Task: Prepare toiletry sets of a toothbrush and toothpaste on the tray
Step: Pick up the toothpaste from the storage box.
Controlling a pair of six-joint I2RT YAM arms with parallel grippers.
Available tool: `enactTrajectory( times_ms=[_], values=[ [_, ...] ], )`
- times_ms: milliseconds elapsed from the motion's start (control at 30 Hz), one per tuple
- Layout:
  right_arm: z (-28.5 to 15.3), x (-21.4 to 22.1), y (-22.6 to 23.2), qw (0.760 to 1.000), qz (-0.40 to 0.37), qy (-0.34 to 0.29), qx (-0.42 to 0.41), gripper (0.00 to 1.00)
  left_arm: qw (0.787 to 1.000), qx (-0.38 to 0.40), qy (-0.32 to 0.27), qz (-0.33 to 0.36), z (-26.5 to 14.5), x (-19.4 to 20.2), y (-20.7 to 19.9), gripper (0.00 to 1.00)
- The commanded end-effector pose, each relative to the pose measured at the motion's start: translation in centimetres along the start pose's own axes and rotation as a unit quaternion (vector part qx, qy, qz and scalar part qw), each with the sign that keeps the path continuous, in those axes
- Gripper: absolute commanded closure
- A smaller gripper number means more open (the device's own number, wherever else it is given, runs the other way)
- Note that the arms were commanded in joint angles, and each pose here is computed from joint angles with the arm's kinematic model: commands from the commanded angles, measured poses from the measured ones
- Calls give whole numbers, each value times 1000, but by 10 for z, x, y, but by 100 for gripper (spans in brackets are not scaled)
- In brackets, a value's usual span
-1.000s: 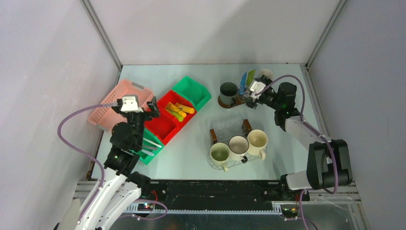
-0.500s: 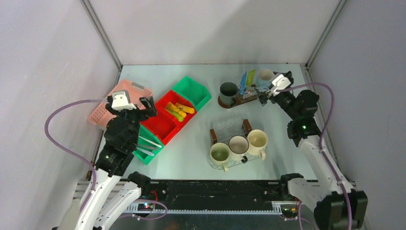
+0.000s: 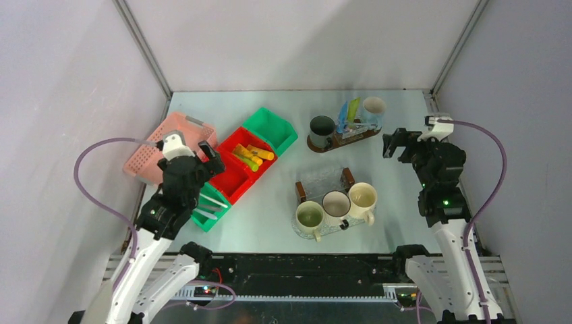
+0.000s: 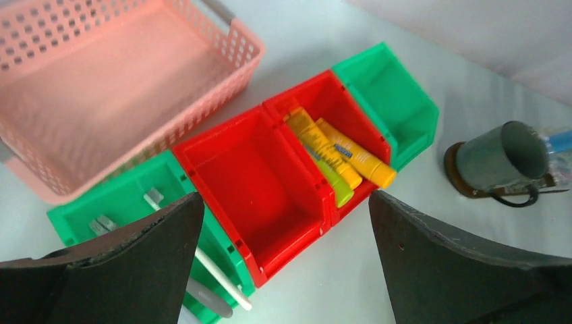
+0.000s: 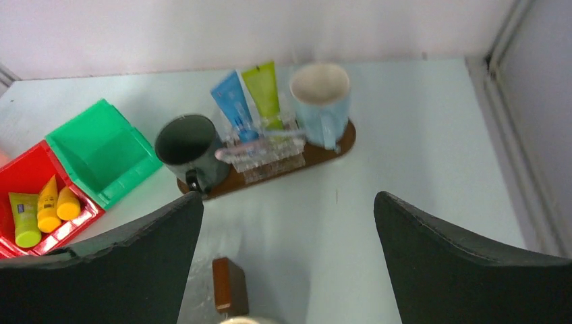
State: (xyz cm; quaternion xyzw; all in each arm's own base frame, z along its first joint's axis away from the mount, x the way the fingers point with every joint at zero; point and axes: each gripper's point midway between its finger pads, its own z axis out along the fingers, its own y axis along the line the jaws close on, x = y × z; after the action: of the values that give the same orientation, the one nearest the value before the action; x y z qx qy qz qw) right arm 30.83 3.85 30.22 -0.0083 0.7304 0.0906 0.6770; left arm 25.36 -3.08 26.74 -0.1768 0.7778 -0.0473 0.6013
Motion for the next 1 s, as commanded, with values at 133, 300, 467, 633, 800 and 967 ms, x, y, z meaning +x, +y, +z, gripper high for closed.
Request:
enactTrajectory(
  times_ms=[133,300,467,633,800,967],
  values=[
    [-13,50,-30,971,177,107,120,0,993,-50,99,-49,16,37,-5,1],
    [-21,49,-33,959,226,112,132,1,984,-65,159,-50,34,50,-24,2],
    [-30,40,-24,970,201,96,99,1,967,-68,241,-51,58,64,-57,4],
    [-40,38,-35,971,177,83,135,1,951,-75,294,-56,78,78,-82,7],
    [-43,31,-44,972,157,63,162,1,947,-99,298,-72,104,82,-102,13],
    [-48,27,-44,972,144,52,177,1,943,-130,301,-57,124,91,-115,25]
  ],
)
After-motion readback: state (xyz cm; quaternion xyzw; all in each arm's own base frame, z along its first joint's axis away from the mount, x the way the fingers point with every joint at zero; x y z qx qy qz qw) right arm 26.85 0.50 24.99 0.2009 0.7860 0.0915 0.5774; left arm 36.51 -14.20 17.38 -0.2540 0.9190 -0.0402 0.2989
